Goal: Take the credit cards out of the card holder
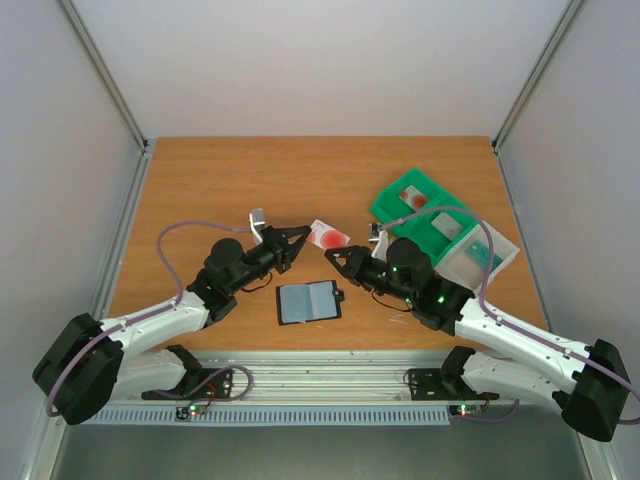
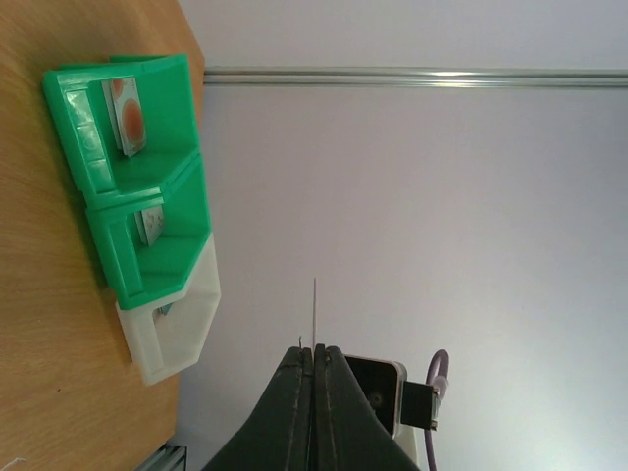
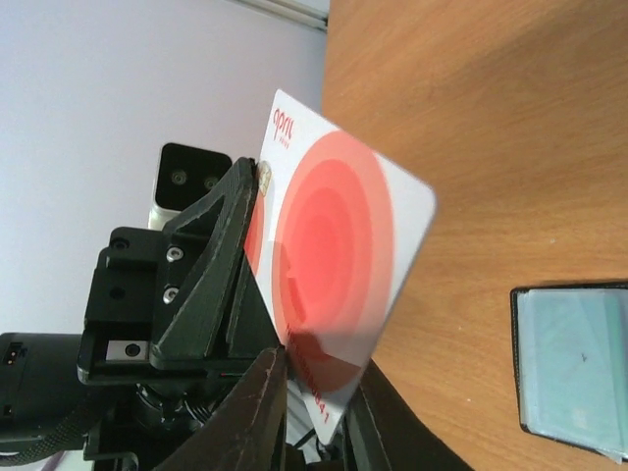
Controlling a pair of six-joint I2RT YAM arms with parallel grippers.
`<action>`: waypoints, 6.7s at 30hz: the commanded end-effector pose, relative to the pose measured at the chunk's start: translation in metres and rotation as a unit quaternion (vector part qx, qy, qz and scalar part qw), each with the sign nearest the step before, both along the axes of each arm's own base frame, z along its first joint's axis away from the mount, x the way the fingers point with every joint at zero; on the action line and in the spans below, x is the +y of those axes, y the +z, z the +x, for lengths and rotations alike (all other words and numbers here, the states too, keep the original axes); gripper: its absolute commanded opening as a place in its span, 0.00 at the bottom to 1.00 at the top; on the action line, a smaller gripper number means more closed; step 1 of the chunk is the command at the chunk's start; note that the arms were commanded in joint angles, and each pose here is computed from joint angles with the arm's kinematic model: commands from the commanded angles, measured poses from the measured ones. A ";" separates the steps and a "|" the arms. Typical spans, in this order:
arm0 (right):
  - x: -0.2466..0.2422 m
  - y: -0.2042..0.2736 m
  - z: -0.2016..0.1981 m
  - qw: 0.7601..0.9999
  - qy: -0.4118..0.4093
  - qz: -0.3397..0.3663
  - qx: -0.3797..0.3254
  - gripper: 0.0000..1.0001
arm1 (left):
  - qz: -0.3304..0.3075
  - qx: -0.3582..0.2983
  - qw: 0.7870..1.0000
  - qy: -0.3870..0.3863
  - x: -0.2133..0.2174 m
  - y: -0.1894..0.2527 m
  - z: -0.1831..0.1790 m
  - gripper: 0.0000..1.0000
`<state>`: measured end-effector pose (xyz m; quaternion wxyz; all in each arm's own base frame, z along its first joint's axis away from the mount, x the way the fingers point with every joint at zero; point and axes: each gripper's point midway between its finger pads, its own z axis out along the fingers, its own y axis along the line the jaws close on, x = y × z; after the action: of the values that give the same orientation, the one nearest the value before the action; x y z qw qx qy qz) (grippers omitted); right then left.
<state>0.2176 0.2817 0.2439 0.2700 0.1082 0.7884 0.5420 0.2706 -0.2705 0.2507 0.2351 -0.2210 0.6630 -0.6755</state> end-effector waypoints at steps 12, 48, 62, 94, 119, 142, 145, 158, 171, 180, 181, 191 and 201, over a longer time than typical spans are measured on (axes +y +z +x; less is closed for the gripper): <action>-0.011 0.011 -0.001 0.998 -0.020 -0.038 -0.040 0.01 | -0.011 -0.029 0.999 0.009 0.002 0.002 -0.003 0.00; 0.009 0.042 -0.019 0.995 0.073 -0.025 -0.055 0.01 | -0.009 -0.181 0.968 -0.173 -0.018 0.046 -0.038 0.42; -0.028 0.018 -0.016 0.996 0.001 -0.092 -0.007 0.37 | -0.073 -0.121 0.967 -0.213 -0.031 0.013 -0.027 0.00; -0.022 0.021 0.001 0.998 -0.034 -0.052 -0.027 0.01 | -0.068 -0.107 0.970 -0.207 -0.019 0.002 -0.042 0.48; -0.117 0.021 0.094 0.960 -0.183 -0.207 -0.039 0.01 | 0.373 -0.142 0.916 -0.045 0.071 -0.029 -0.048 0.99; -0.223 -0.090 0.217 0.926 -0.287 -0.222 0.103 0.01 | 0.459 -0.189 0.868 -0.016 0.105 -0.008 -0.060 0.99; -0.228 -0.103 0.226 0.927 -0.286 -0.213 0.115 0.01 | 0.464 -0.185 0.866 -0.019 0.106 -0.011 -0.061 0.99; -0.242 -0.121 0.251 0.925 -0.290 -0.207 0.132 0.01 | 0.472 -0.184 0.862 -0.008 0.113 -0.013 -0.062 0.99; -0.239 -0.132 0.267 0.930 -0.281 -0.196 0.134 0.01 | 0.477 -0.185 0.859 -0.009 0.114 -0.014 -0.063 0.99; -0.258 -0.137 0.274 0.927 -0.295 -0.191 0.131 0.01 | 0.480 -0.184 0.858 -0.007 0.115 -0.013 -0.061 0.99; -0.259 -0.139 0.274 0.927 -0.295 -0.191 0.133 0.01 | 0.480 -0.185 0.858 -0.007 0.115 -0.013 -0.061 0.99; -0.264 -0.150 0.279 0.928 -0.296 -0.180 0.139 0.01 | 0.487 -0.180 0.855 -0.009 0.114 -0.016 -0.059 0.99; -0.267 -0.157 0.281 0.924 -0.299 -0.185 0.153 0.08 | 0.488 -0.181 0.854 -0.006 0.115 -0.014 -0.058 0.99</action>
<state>0.4907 0.0215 0.0873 0.3072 0.3612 0.8398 0.2643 0.2090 -0.1569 0.2301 0.4102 0.0500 0.8599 -0.2995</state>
